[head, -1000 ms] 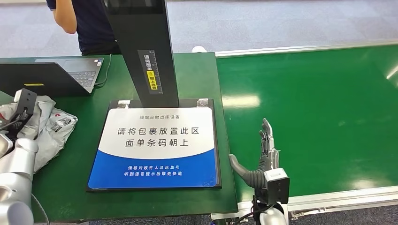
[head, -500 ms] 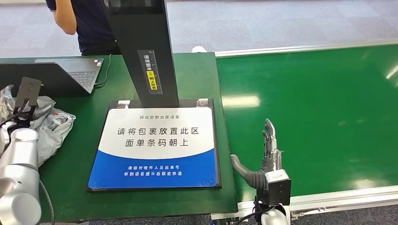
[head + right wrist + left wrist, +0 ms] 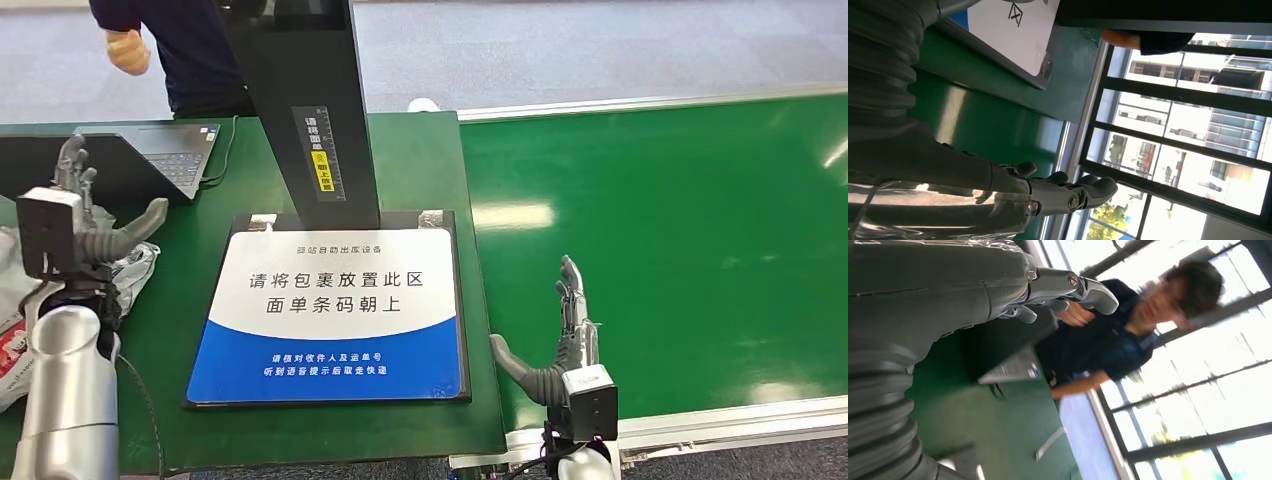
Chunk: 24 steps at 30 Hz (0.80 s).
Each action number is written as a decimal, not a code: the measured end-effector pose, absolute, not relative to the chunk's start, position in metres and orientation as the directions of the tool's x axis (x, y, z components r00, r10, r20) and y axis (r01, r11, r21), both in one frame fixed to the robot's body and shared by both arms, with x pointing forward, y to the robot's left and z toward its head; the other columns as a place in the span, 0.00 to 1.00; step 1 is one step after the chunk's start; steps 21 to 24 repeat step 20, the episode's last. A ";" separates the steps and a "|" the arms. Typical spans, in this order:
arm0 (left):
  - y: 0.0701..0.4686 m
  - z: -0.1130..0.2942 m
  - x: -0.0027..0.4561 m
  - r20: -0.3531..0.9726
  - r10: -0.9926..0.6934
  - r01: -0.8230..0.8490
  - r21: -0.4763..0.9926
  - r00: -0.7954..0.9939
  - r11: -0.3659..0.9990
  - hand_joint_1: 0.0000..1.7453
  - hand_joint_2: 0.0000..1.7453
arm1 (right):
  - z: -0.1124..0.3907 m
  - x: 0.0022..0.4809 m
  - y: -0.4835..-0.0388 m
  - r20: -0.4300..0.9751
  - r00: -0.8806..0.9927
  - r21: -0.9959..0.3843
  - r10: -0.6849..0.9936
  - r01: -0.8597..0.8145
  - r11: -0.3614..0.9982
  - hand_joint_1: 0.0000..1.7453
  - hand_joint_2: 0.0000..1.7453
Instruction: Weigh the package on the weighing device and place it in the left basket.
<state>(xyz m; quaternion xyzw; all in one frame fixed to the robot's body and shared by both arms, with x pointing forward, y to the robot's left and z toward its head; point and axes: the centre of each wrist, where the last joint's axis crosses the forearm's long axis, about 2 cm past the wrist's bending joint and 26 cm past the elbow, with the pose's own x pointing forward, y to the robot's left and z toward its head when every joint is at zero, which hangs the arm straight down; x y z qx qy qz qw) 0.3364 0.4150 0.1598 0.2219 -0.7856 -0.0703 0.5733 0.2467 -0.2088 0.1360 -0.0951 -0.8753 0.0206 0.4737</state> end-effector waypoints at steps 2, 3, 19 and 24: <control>0.399 0.156 0.328 0.856 -0.432 -0.206 0.386 -0.283 0.899 0.00 1.00 | 0.135 0.247 -0.208 0.826 -0.532 -0.128 0.186 0.144 0.981 0.00 1.00; 0.391 0.155 0.324 0.850 -0.431 -0.173 0.396 -0.302 0.902 0.00 1.00 | 0.134 0.247 -0.208 0.827 -0.531 -0.129 0.186 0.142 0.981 0.00 1.00; 0.266 0.116 0.266 0.842 -0.348 0.210 0.459 -0.411 0.863 0.00 1.00 | 0.128 0.252 -0.186 0.841 -0.520 -0.162 0.147 0.017 0.987 0.00 1.00; 0.263 0.115 0.264 0.845 -0.342 0.217 0.455 -0.411 0.864 0.00 1.00 | 0.128 0.252 -0.185 0.842 -0.519 -0.163 0.146 0.012 0.986 0.00 1.00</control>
